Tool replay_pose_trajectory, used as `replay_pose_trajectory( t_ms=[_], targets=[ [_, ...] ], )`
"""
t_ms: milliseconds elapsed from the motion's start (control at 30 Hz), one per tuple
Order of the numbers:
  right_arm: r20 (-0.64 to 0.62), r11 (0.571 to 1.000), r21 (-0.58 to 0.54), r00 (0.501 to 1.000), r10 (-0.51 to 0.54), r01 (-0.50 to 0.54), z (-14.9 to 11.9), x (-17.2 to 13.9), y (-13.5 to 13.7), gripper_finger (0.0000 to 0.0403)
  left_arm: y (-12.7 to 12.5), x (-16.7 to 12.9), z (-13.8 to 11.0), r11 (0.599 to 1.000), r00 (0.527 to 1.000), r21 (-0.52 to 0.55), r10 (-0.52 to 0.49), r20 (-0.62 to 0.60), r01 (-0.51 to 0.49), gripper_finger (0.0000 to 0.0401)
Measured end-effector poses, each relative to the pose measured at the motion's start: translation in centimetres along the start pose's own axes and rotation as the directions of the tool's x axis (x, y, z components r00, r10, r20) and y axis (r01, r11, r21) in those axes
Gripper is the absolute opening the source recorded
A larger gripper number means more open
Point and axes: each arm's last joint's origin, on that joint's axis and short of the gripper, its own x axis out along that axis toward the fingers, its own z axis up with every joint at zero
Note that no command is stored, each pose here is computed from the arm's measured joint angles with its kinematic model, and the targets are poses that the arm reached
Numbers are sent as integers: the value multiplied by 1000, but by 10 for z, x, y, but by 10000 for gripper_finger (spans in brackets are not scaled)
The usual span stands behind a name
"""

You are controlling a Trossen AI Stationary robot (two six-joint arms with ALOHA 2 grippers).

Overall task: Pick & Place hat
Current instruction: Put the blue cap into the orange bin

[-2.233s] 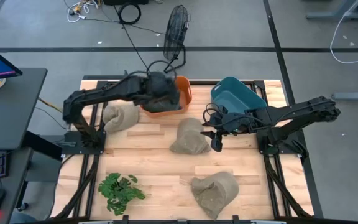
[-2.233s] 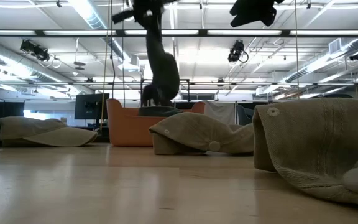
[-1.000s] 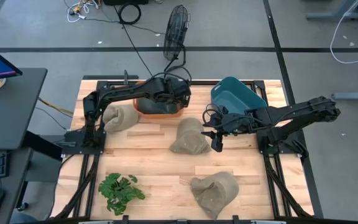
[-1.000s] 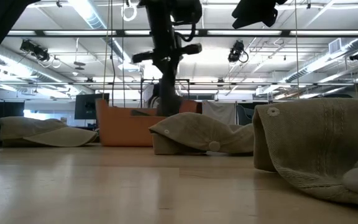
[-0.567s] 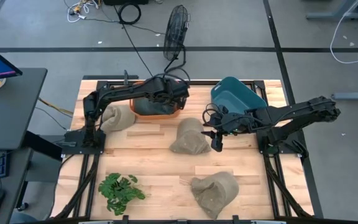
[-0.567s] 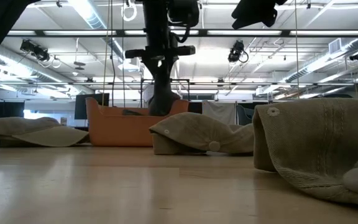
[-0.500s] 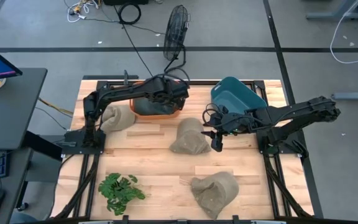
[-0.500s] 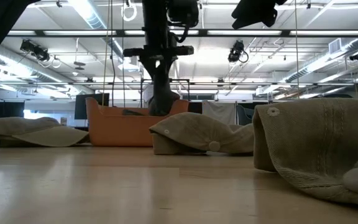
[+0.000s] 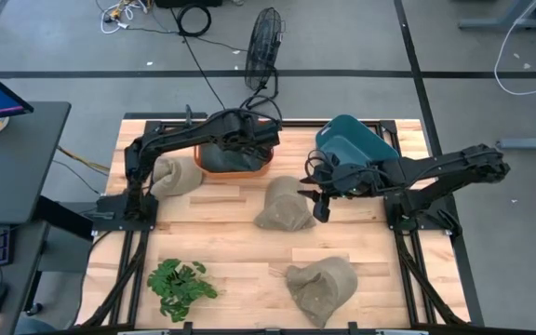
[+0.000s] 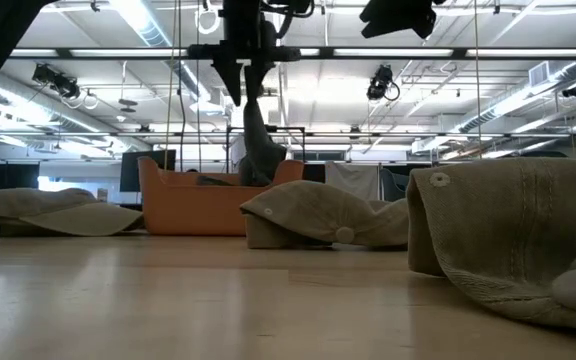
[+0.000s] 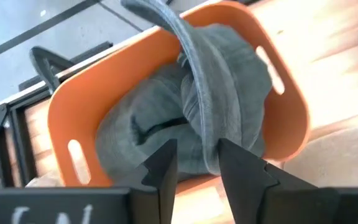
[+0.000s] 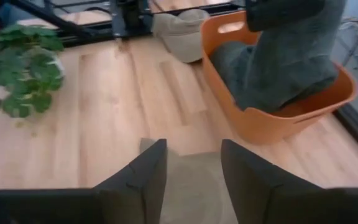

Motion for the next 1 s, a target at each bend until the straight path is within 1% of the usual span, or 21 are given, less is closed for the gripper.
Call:
replay_pose_trajectory(
  t_ms=[67,133,233,267,333,400,467,600,733,800,867,1000],
  targets=[
    [-6,1000,-10,1000,-21,21,0,1,-4,124,-2,-1,0,1000,1000,13,-2,29,2,101],
    [-11,999,-5,999,-32,32,1,2,-9,89,-2,-1,1,999,998,30,25,63,-27,76],
    [-1,999,-20,999,-51,51,3,5,-15,25,2,0,2,997,997,58,51,61,-55,27],
    [7,997,-41,998,-59,59,5,8,-18,13,4,2,3,996,997,59,59,55,-63,16],
    [14,994,-66,996,-84,85,7,15,-26,11,8,5,7,997,997,42,69,46,-71,12],
    [25,992,-53,993,-116,117,10,23,-35,12,11,7,10,997,997,25,71,35,-72,15],
    [18,989,-39,989,-144,145,11,32,-43,5,12,9,11,998,998,17,65,20,-65,17],
    [-8,992,-5,992,-128,128,10,53,-56,5,12,10,12,999,999,-38,28,-17,-29,14],
    [-16,993,49,995,-103,104,9,59,-60,2,6,7,14,998,1000,-64,-7,31,9,7],
    [-11,992,58,994,-113,113,10,58,-60,3,4,6,15,993,998,-114,-20,60,27,7],
    [9,991,53,992,-123,122,12,57,-60,3,2,4,15,987,996,-158,-22,91,37,7],
    [62,989,64,988,-139,135,17,57,-61,2,-3,1,15,980,989,-194,-18,150,48,6]
  ],
)
